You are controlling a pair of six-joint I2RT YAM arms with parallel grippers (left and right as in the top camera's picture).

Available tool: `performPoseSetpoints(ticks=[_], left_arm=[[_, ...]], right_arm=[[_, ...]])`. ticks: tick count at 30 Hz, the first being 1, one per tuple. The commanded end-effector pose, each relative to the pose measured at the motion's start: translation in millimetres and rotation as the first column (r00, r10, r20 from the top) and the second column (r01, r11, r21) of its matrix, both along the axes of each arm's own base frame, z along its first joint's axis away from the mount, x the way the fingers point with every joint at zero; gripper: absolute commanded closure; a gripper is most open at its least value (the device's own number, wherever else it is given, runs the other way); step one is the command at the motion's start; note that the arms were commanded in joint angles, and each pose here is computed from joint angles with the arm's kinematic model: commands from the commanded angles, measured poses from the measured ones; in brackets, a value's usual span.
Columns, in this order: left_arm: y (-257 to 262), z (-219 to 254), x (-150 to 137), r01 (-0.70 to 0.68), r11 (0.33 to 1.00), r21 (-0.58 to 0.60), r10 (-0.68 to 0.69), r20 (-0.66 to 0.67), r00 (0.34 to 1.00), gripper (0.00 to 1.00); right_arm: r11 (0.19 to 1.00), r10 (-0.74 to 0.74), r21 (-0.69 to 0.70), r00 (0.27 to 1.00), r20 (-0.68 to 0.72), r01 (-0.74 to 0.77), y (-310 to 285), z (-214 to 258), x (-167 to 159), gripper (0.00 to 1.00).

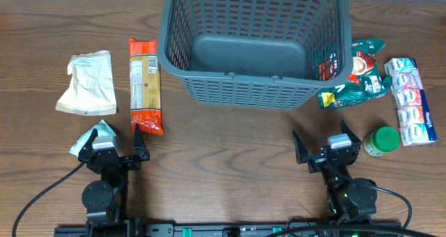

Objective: Pack container

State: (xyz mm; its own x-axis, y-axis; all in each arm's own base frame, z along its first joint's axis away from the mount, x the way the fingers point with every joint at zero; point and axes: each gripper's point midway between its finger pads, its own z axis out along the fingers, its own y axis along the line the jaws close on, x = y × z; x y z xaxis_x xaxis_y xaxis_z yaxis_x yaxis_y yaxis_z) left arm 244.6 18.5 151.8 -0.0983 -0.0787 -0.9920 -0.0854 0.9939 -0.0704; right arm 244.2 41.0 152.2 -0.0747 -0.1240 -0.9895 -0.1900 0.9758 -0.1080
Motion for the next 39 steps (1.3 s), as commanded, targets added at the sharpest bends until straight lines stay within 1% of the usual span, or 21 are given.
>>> performPoseSetpoints(ticks=[1,10,13,16,20,24,27,30,32,33,39], left_arm=[[2.2,-16.0,-1.3,-0.014,1.000,-0.018,0.013,-0.053,0.999,0.01],[2.2,-16.0,-1.3,-0.014,1.000,-0.018,0.013,-0.053,0.999,0.01],[2.1,-16.0,-1.3,-0.014,1.000,-0.018,0.013,-0.053,0.999,0.01],[2.2,-16.0,-1.3,-0.014,1.000,-0.018,0.013,-0.053,0.999,0.01],[2.2,-16.0,-1.3,-0.014,1.000,-0.018,0.013,-0.053,0.999,0.01],[2.2,-16.0,-1.3,-0.014,1.000,-0.018,0.013,-0.053,0.999,0.01],[2.2,-16.0,-1.3,-0.014,1.000,-0.018,0.013,-0.053,0.999,0.01],[2.1,-16.0,-1.3,-0.014,1.000,-0.018,0.013,-0.053,0.999,0.01],[2.2,-16.0,-1.3,-0.014,1.000,-0.018,0.013,-0.053,0.999,0.01],[2.1,-16.0,-1.3,-0.014,1.000,-0.018,0.013,-0.053,0.999,0.01],[2.2,-16.0,-1.3,-0.014,1.000,-0.018,0.013,-0.053,0.999,0.01]], right_arm=[[1.000,-0.003,-0.007,1.000,-0.001,0.003,-1.2,-0.9,-0.1,0.01],[1.000,-0.015,-0.005,1.000,-0.008,0.015,-3.1,-2.5,0.4,0.01],[0.998,-0.024,0.063,0.999,-0.026,0.026,-3.6,-3.6,0.7,0.01],[0.992,-0.059,0.109,0.997,-0.044,0.063,-8.8,-4.0,0.9,0.01],[0.987,-0.127,0.092,0.989,-0.077,0.134,-21.3,6.1,-3.8,0.01],[0.961,-0.262,0.082,0.964,-0.042,0.265,-46.4,51.4,-14.0,0.01],[0.938,-0.323,0.139,0.946,0.016,0.318,-57.4,99.0,-18.5,0.01],[0.927,-0.349,0.161,0.936,0.048,0.338,-61.9,147.8,-19.1,0.01],[0.926,-0.352,0.155,0.935,0.037,0.343,-62.2,181.2,-16.5,0.01],[0.927,-0.352,0.152,0.935,0.031,0.344,-62.1,188.0,-15.8,0.01],[0.938,-0.347,0.000,0.935,-0.068,0.348,-59.6,270.9,7.9,0.01]])
